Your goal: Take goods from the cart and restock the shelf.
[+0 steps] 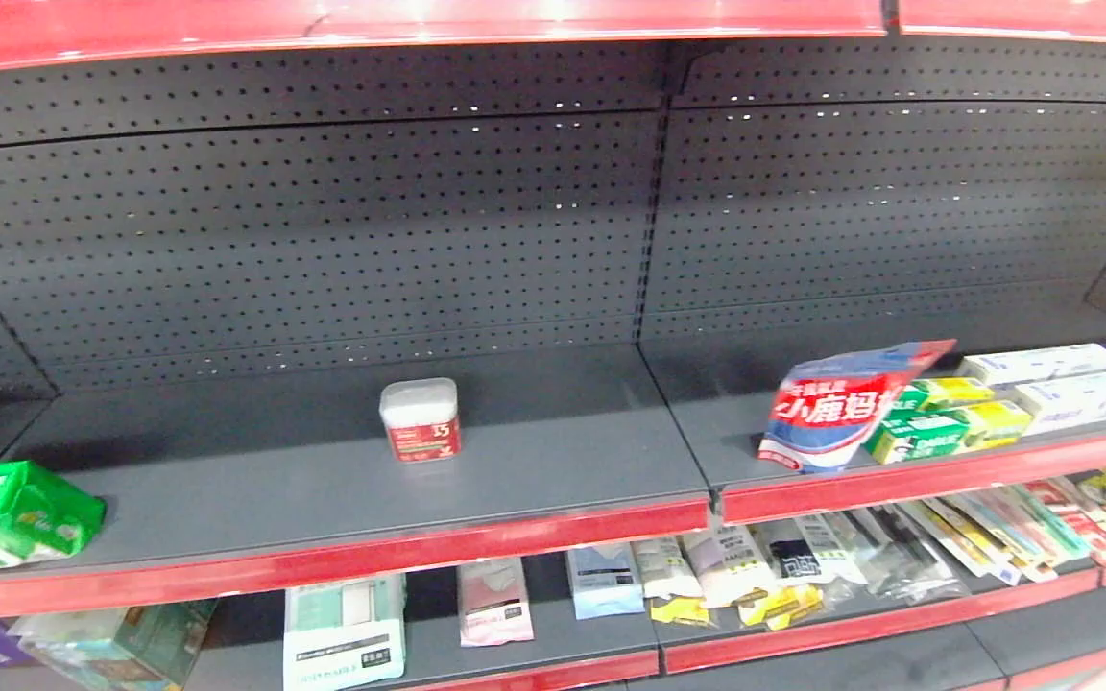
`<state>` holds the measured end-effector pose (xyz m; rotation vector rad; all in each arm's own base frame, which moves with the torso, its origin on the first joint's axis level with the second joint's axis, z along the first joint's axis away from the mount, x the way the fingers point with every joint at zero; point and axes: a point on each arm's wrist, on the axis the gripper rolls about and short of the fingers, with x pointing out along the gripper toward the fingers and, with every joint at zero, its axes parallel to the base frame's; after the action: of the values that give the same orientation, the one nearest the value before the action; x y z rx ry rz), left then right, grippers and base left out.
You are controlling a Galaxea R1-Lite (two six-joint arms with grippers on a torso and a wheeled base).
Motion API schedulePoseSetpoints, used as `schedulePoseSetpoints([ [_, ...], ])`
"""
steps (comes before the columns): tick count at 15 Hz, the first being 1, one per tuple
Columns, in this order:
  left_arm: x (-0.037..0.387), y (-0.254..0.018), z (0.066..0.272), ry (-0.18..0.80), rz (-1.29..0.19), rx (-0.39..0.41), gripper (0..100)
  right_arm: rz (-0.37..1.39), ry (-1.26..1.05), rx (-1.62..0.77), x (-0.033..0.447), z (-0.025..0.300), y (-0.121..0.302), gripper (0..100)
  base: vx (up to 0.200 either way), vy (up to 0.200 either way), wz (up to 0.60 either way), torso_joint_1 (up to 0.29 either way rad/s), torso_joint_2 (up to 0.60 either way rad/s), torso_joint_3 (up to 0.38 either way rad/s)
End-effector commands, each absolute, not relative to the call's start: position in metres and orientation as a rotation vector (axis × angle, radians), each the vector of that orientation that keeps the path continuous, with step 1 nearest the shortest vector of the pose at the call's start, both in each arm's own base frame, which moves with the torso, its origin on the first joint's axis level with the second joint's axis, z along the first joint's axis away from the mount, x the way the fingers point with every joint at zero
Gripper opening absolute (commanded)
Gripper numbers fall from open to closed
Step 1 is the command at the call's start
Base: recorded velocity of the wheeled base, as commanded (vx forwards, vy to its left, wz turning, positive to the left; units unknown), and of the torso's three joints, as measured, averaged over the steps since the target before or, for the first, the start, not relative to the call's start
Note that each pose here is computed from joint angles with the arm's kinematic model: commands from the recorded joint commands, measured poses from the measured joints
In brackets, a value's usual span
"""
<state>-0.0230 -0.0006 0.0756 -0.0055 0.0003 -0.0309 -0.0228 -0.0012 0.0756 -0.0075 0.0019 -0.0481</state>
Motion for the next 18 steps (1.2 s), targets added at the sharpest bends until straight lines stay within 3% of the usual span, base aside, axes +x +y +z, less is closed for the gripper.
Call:
schedulePoseSetpoints([
  [1, -0.0229, -0.0006, 0.0756, 0.002, -0.031, -0.006, 100, -0.046, 0.002, -0.008, -0.0228, 0.0758, -0.0012, 100, 0.000, 0.000, -0.60, -0.002, 0.01, -0.002],
  [13, -0.0229, -0.0006, 0.0756, 0.002, -0.031, -0.006, 100, -0.046, 0.002, -0.008, -0.0228, 0.0758, -0.0012, 100, 0.000, 0.000, -0.60, 0.004, 0.00, 0.004],
  [18, -0.0229, -0.0006, 0.0756, 0.002, -0.031, -0.006, 100, -0.044, 0.002, -0.008, -0.0228, 0.0758, -0.0011, 100, 0.000, 0.000, 0.00, 0.000, 0.00, 0.000],
])
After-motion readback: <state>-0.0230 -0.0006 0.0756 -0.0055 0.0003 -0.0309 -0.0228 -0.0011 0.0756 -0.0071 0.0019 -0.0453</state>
